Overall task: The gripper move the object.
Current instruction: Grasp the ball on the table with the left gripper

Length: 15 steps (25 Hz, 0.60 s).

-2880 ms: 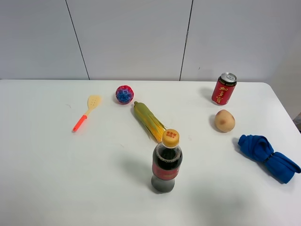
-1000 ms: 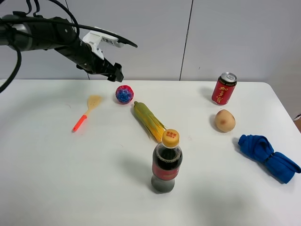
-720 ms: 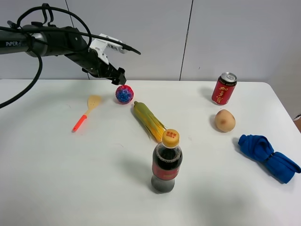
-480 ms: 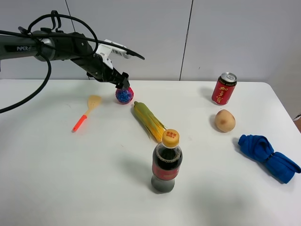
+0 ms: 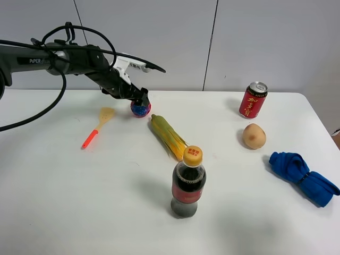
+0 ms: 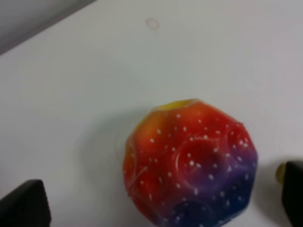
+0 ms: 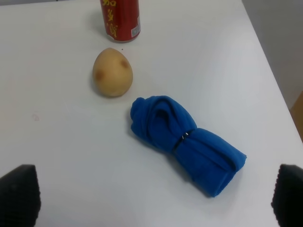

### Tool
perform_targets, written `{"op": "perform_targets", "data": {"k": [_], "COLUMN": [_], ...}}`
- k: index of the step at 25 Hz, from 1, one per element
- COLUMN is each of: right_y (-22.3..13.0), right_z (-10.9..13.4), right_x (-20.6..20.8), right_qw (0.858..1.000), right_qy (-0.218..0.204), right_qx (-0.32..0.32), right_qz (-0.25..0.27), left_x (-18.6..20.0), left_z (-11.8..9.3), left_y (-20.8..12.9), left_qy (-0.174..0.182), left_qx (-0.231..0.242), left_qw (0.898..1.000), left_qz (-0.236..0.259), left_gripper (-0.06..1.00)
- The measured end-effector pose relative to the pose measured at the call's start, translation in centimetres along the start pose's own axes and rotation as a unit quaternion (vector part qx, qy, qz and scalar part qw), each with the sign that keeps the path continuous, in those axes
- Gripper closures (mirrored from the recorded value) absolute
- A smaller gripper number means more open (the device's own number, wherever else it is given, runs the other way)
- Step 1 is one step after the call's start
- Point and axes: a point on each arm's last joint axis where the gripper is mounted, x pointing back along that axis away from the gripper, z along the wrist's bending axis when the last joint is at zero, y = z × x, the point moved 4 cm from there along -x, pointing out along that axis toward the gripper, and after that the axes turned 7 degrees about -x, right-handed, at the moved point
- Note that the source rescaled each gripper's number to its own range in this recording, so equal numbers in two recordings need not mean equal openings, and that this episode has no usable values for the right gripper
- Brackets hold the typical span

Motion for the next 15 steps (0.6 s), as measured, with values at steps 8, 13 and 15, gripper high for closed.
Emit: {"op": "perform_targets", "data": {"k": [8,13,15], "right_y": [0.0,0.0,0.0], "right_z": [0.0,0.0,0.0], "right_x": [0.0,0.0,0.0], "right_qw": [1.0,1.0,1.0], "right_qy": [0.0,0.0,0.0], "right_qx": [0.0,0.0,0.0], "right_qz": [0.0,0.0,0.0], "left_x": [-1.5,-2.2,-2.3], "left_z": [0.4,0.4,0.4], "left_y": [-0.1,0.3,0.2], "left_qy": [0.012,0.007,0.006], "left_qx": [0.0,0.011,0.013], "left_qw": [1.0,1.0,1.0], "left_qz": [-0.016,-0.022,-0.022], "left_gripper": [-0.06,-0.06,-0.06]}}
